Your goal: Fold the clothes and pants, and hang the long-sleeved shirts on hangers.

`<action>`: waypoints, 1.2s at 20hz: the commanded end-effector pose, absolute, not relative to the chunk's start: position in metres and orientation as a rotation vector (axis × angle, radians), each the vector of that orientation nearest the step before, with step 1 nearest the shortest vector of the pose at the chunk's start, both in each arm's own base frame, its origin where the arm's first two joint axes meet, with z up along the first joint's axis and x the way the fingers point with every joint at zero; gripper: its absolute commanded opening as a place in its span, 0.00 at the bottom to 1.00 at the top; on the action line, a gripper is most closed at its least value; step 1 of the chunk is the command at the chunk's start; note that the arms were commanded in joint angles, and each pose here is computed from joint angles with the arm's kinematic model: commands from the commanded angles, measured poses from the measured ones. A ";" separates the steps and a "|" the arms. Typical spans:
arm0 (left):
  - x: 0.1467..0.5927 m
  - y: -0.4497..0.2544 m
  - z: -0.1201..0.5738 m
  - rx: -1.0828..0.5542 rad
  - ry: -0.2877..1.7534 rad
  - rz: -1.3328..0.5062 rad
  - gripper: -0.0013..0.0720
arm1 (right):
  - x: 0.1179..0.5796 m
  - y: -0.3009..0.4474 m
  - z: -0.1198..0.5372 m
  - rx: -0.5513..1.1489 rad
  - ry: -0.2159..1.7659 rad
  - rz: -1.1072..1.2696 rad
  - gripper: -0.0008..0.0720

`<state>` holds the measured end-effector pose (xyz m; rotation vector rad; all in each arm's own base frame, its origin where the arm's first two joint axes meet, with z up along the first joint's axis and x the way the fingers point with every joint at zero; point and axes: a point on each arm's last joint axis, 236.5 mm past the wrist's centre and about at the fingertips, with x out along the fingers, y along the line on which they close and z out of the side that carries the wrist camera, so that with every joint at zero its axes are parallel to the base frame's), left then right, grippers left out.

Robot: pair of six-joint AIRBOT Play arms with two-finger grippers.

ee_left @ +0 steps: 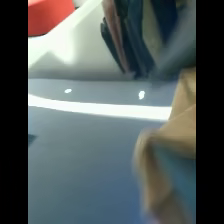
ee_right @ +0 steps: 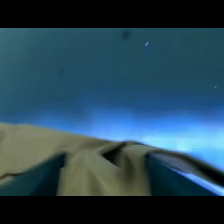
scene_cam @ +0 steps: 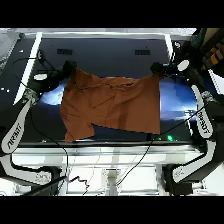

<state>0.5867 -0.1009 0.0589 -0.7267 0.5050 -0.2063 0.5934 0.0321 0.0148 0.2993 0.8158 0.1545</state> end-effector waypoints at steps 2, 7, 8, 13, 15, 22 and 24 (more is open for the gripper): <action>0.572 -0.096 0.082 -0.493 0.505 -0.342 0.97 | 0.593 0.028 0.029 0.293 0.791 0.141 0.82; 0.485 -0.009 0.057 -0.333 0.878 -0.268 0.76 | 0.564 -0.015 0.090 0.198 0.762 0.089 0.82; 0.453 0.019 0.041 -0.232 1.009 -0.225 0.48 | 0.555 -0.025 0.101 0.197 0.767 0.078 0.82; 0.356 0.043 0.038 -0.291 1.148 -0.253 0.04 | 0.506 -0.069 0.129 0.220 0.835 0.020 0.81; 0.330 0.027 0.024 -0.337 1.089 -0.299 0.05 | 0.488 -0.085 0.125 0.227 0.889 -0.005 0.81; 0.282 -0.006 -0.055 -0.483 1.189 -0.302 0.96 | 0.457 -0.104 0.107 0.270 1.015 -0.030 0.82; 0.287 -0.001 -0.064 -0.464 1.188 -0.298 0.96 | 0.458 -0.105 0.108 0.270 1.010 -0.031 0.81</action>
